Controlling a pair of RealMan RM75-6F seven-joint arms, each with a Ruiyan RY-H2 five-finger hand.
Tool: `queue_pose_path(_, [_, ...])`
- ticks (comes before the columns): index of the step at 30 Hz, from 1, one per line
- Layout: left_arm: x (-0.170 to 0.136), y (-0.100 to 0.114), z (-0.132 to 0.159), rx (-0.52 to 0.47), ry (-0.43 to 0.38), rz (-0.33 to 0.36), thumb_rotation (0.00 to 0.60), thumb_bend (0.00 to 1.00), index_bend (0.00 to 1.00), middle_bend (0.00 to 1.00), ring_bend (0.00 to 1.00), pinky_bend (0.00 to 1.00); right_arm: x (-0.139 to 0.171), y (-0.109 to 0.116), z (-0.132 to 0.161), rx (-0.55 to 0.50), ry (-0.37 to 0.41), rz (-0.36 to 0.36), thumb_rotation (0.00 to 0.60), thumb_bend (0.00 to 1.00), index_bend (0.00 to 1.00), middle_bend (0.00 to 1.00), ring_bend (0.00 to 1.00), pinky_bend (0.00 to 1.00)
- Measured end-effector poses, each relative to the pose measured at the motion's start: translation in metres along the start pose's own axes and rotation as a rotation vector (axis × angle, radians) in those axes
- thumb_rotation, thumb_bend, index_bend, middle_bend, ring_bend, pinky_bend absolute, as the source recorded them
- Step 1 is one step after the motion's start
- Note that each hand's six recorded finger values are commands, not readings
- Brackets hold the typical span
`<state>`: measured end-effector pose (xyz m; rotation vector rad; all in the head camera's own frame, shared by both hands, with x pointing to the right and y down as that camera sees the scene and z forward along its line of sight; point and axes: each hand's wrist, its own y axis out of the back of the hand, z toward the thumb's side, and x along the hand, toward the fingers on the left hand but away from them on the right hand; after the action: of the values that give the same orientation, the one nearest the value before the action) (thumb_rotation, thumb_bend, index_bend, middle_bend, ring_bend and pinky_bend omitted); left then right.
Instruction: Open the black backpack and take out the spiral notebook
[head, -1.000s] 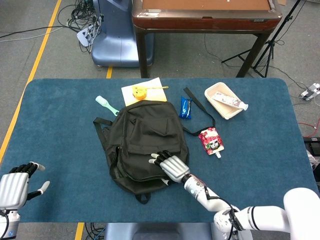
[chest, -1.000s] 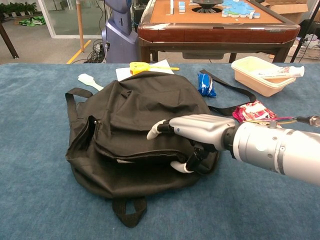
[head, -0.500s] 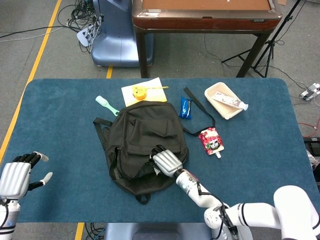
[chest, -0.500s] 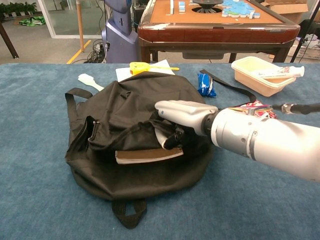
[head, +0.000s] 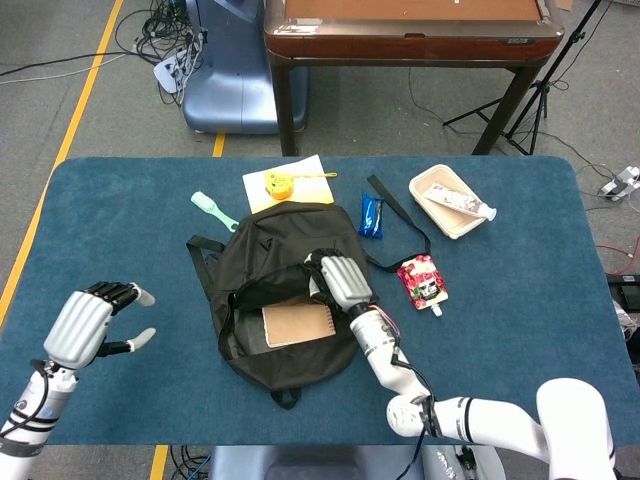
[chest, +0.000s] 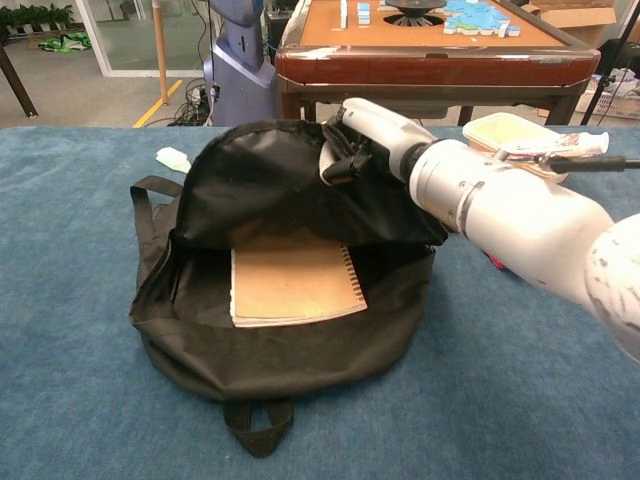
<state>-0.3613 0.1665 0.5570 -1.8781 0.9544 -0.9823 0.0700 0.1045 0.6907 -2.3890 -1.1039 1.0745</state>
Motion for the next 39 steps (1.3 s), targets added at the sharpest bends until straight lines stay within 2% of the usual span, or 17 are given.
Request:
queue_pose_path(5, [0.019,-0.013,0.03,-0.056,-0.188,-0.05,0.6,0.17,0.49,0.54,0.5,0.52,-0.01,0.007,0.002,-0.105,-0.032,-0.057,0.6,1.0,0.66,0.36,0.2,0.19])
queue_pose_path(9, [0.039,-0.035,0.05,-0.078,-0.315,-0.109,0.6,0.17,0.5,0.55,0.5,0.52,-0.014,0.01,0.004,-0.171,-0.047,-0.085,0.6,1.0,0.64,0.35,0.2,0.19])
queue_pose_path(16, [0.066,-0.072,0.056,-0.042,-0.4,-0.175,0.6,0.17,0.49,0.54,0.49,0.52,-0.016,0.016,0.008,-0.252,-0.065,-0.111,0.6,1.0,0.61,0.32,0.2,0.19])
queue_pose_path(20, [0.078,-0.09,0.053,0.0,-0.431,-0.192,0.6,0.17,0.47,0.5,0.48,0.49,-0.016,0.021,0.008,-0.283,-0.071,-0.124,0.6,1.0,0.61,0.32,0.2,0.19])
queue_pose_path(23, [0.086,-0.103,0.051,0.027,-0.452,-0.208,0.6,0.17,0.42,0.45,0.43,0.44,-0.016,0.023,0.007,-0.3,-0.078,-0.129,0.6,1.0,0.6,0.31,0.2,0.19])
queue_pose_path(32, [0.104,-0.142,0.047,0.172,-0.539,-0.237,0.6,0.17,0.31,0.33,0.32,0.36,-0.015,0.026,0.001,-0.328,-0.108,-0.125,0.6,1.0,0.59,0.3,0.2,0.19])
queue_pose_path(39, [0.109,-0.164,0.051,0.301,-0.633,-0.238,0.6,0.17,0.27,0.29,0.28,0.35,-0.017,0.023,-0.003,-0.323,-0.124,-0.116,0.6,1.0,0.58,0.3,0.2,0.19])
